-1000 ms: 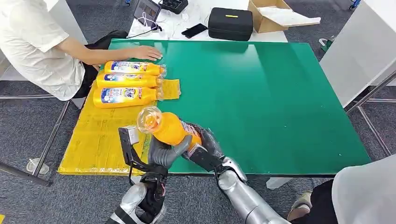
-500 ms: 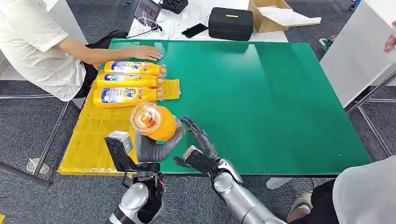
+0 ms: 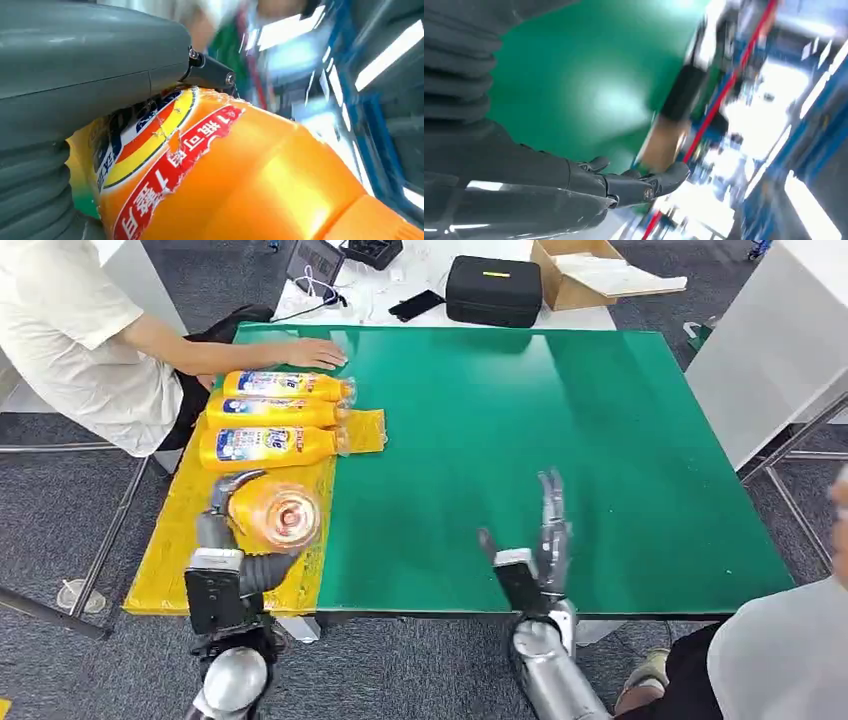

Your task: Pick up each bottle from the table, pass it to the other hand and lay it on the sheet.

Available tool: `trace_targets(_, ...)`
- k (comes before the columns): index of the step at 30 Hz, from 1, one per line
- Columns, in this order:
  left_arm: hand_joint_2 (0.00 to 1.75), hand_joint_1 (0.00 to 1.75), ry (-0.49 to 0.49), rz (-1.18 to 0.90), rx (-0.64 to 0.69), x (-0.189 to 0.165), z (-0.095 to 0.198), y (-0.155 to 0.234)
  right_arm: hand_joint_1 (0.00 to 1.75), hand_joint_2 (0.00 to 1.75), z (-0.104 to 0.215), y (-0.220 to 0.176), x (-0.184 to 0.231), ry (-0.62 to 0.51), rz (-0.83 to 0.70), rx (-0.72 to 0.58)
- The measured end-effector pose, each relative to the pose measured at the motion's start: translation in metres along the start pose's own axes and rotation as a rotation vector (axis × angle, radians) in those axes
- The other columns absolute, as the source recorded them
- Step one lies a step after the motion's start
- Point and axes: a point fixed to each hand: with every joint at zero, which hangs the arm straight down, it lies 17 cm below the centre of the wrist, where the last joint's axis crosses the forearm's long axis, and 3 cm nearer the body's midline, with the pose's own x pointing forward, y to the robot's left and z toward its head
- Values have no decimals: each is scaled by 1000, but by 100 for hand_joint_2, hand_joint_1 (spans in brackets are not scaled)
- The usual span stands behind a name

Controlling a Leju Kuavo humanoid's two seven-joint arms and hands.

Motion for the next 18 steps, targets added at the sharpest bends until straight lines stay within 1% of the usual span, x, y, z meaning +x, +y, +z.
trace_targets(2, 175, 175, -95, -287, -85, -9, 0, -1, 0, 0, -6, -25, -5, 16, -7, -68)
trace_targets(3, 175, 175, -94, -393, -128, -23, 1, -2, 0, 0, -7, -31, -6, 18, -16, -80)
trace_targets(4, 175, 175, -58, -477, -177, -45, 2, -3, 0, 0, -8, -34, -6, 17, -24, -83)
trace_targets(7, 175, 175, 107, -567, -242, -103, 4, 0, 0, 0, -8, -35, -4, 12, -40, -77)
trace_targets(9, 175, 175, 145, -648, -296, -132, 3, 0, 0, 0, -8, -33, -3, 12, -49, -69)
trace_targets(11, 175, 175, 169, -689, -329, -152, 1, 0, 0, 0, -8, -31, -2, 11, -53, -66)
trace_targets(15, 175, 175, 226, -737, -433, -185, 4, -7, 0, 0, -7, -26, 0, 7, -68, -47)
trace_targets(18, 175, 175, 279, -726, -531, -208, 13, -17, 0, 0, -6, -19, 4, 2, -88, -26)
